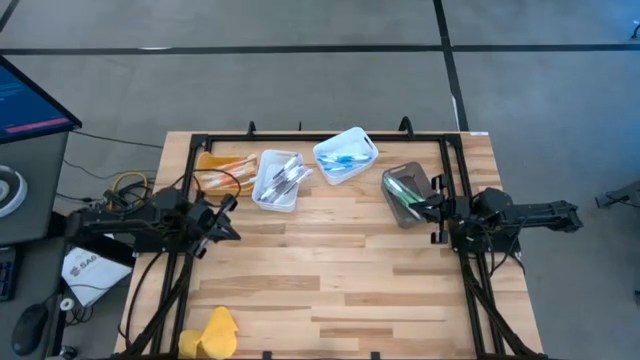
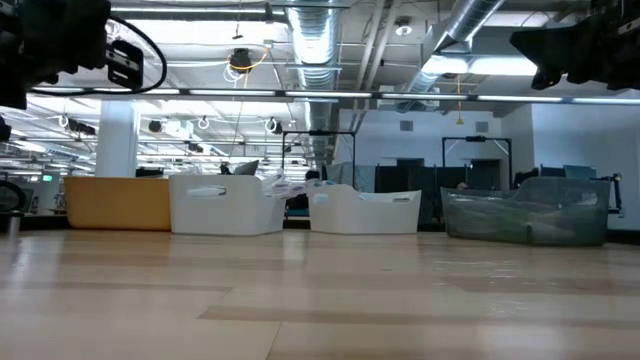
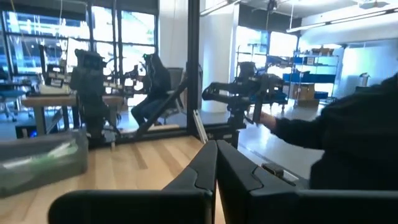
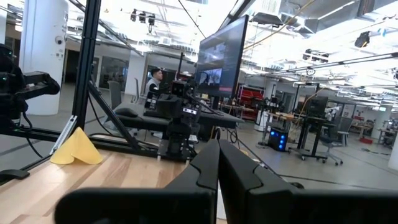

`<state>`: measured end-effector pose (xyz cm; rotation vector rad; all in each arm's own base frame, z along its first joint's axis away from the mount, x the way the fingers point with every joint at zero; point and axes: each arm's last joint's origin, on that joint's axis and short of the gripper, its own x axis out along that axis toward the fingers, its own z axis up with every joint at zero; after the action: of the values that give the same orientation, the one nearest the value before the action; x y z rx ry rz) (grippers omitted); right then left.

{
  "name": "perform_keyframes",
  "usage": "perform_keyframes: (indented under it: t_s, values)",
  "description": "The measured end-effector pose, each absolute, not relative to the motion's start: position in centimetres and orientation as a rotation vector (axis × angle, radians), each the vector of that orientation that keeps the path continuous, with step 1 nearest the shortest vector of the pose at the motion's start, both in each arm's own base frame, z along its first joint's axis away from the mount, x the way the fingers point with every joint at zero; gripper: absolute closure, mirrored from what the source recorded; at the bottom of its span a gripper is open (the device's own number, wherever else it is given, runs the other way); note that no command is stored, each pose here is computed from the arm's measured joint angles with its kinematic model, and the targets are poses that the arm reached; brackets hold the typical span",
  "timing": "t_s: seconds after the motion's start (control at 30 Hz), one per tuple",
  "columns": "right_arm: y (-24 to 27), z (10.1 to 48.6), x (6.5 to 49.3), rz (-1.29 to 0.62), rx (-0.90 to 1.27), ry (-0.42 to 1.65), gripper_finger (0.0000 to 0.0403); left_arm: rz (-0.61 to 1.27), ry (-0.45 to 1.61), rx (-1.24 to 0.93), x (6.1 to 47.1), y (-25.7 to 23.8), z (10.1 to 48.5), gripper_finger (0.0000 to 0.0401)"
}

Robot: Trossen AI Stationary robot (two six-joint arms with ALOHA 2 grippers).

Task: Pick & Place Toothbrushes
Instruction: Return to Home Position

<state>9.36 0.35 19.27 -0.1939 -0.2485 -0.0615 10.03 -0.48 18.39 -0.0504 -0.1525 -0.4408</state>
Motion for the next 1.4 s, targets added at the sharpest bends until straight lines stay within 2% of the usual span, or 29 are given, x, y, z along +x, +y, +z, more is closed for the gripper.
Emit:
perform_keyframes:
  t_s: [0.33, 1.17, 1.4]
  values:
    - [0.35, 19.30, 9.35, -0.062, -0.194, -0.249, 0.0403, -0.443, -0.206, -0.033, 9.59, -0.52, 18.83, 0.0400]
    - [0.35, 19.33, 9.34, -0.062, -0.194, -0.250, 0.0403, -0.442, -0.181, -0.041, 9.86, -0.50, 18.64, 0.0400]
    - [0.35, 19.33, 9.34, -0.062, -0.194, -0.250, 0.0403, -0.445, -0.271, -0.011, 9.06, -0.57, 19.34, 0.0400]
